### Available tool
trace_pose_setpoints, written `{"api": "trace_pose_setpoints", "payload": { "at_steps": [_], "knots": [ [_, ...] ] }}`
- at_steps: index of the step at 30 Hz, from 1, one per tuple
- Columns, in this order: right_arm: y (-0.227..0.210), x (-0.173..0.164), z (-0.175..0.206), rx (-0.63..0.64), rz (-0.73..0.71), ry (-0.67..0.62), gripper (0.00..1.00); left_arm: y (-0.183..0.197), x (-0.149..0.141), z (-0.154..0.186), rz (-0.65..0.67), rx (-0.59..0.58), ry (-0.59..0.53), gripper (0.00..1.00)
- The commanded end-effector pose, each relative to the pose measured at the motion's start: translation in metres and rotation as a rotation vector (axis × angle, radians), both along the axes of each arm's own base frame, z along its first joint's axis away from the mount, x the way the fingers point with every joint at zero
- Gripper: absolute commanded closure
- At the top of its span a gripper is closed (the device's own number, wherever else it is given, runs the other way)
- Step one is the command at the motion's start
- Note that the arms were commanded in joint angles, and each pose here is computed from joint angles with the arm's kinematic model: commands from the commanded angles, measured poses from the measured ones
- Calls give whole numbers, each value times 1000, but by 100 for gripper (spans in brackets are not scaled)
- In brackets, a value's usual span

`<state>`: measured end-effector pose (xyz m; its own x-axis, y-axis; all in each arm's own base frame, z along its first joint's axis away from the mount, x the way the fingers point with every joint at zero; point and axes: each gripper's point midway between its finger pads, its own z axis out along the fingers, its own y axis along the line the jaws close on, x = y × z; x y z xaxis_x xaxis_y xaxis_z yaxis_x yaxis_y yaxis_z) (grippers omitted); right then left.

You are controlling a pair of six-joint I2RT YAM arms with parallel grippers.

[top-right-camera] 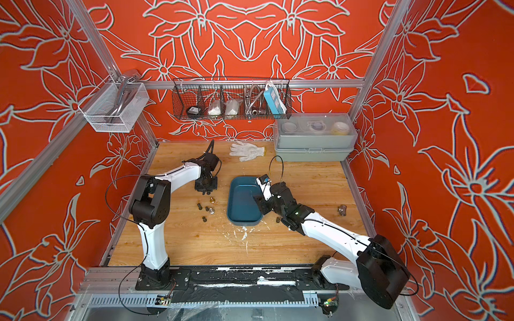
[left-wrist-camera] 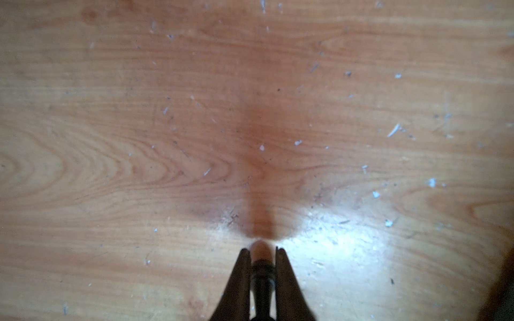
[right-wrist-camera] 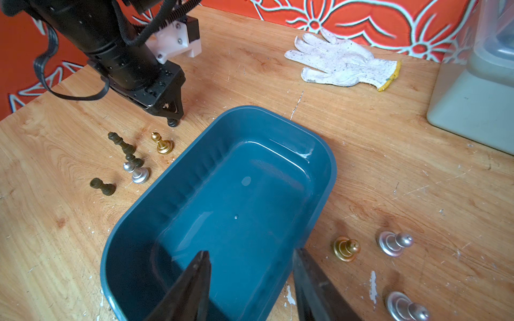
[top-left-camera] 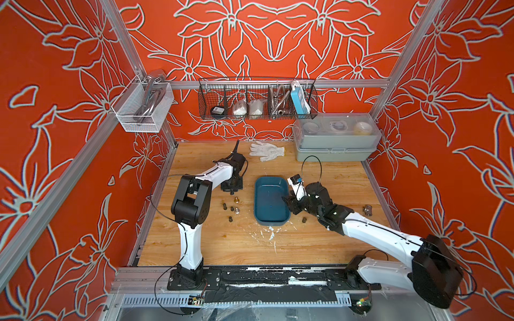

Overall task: Put the chess pieces into the storage box
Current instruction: Pick up the chess piece at the center of the board.

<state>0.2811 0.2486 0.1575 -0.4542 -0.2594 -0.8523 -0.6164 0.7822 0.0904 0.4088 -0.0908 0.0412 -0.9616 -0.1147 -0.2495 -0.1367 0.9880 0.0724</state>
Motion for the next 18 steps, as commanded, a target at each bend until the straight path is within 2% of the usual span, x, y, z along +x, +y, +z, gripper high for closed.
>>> {"api": "trace_pose_setpoints", "payload": {
  "at_steps": [1, 5, 10, 15, 18],
  "knots": [
    [-1, 2, -2, -2, -25, -4, 48, -2, -4, 32, -16, 7, -54, 85],
    [-9, 4, 4, 4, -66, -27, 48, -14, -2, 64, -41, -5, -121, 85],
    [-22, 5, 11, 26, -124, -72, 47, -52, -5, 100, -126, -28, -185, 86],
    [-29, 7, 11, 29, -159, -84, 47, -98, -5, 118, -218, -58, -224, 86],
    [-31, 8, 12, 34, -171, -87, 47, -120, -1, 114, -261, -63, -217, 86]
  ]
}}
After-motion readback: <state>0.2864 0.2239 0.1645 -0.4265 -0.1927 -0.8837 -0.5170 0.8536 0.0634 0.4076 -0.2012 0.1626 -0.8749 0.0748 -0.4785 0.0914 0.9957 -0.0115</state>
